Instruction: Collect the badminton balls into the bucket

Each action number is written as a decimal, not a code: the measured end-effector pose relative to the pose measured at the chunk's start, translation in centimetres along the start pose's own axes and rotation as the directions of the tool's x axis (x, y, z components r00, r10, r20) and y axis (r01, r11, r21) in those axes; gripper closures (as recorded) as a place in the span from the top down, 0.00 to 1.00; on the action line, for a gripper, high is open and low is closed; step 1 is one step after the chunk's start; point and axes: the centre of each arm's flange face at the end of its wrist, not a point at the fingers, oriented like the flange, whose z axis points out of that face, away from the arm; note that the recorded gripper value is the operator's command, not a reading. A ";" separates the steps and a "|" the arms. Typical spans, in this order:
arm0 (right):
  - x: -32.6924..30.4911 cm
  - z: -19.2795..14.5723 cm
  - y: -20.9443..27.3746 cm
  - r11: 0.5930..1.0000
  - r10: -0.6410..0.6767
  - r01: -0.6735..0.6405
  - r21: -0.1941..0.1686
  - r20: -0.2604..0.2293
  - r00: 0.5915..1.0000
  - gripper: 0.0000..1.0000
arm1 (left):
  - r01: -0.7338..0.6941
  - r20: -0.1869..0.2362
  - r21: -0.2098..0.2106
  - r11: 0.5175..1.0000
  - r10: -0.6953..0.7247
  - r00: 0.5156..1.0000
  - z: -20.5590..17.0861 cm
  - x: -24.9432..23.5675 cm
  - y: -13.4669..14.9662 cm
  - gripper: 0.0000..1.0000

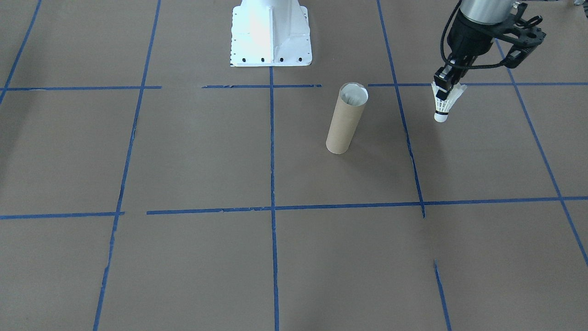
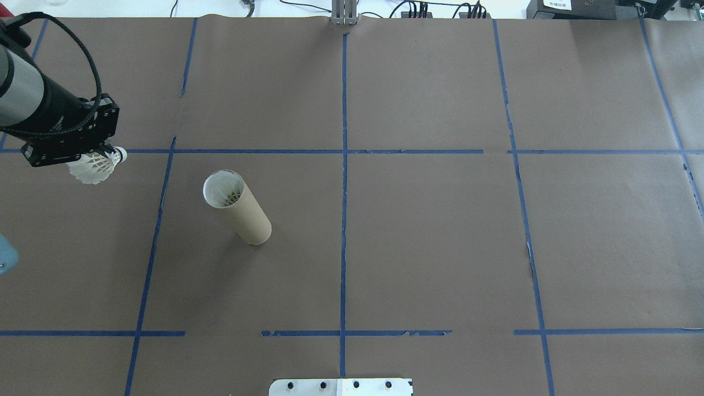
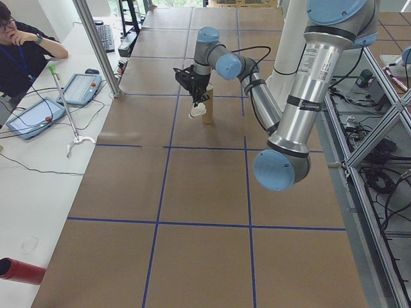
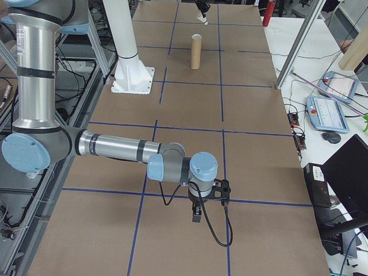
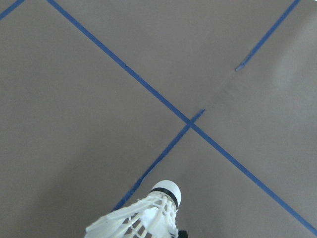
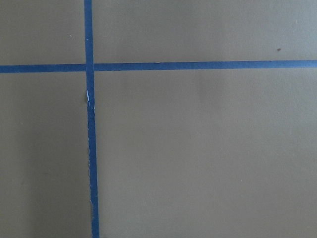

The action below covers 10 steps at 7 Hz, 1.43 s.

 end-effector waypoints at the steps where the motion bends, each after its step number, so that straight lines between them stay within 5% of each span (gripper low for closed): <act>1: 0.0 0.0 0.0 1.000 0.000 0.000 0.000 0.000 1.000 1.00 | -0.018 0.012 -0.043 0.999 0.018 1.000 -1.7 1.9 1.8 0.00; 4: 0.0 0.0 0.0 1.000 -0.001 0.001 0.001 0.000 1.000 1.00 | -0.063 0.041 -0.141 0.988 0.070 0.997 -4.5 6.7 7.4 0.00; 7: 0.0 0.0 0.0 1.000 -0.001 0.001 0.001 0.000 1.000 1.00 | -0.043 0.090 -0.157 0.987 0.058 0.994 -3.9 12.7 8.2 0.00; 10: -0.1 -0.1 -0.1 1.000 -0.001 0.001 0.001 0.001 1.000 1.00 | -0.068 0.123 -0.174 0.982 0.091 0.988 -2.2 13.6 8.9 0.00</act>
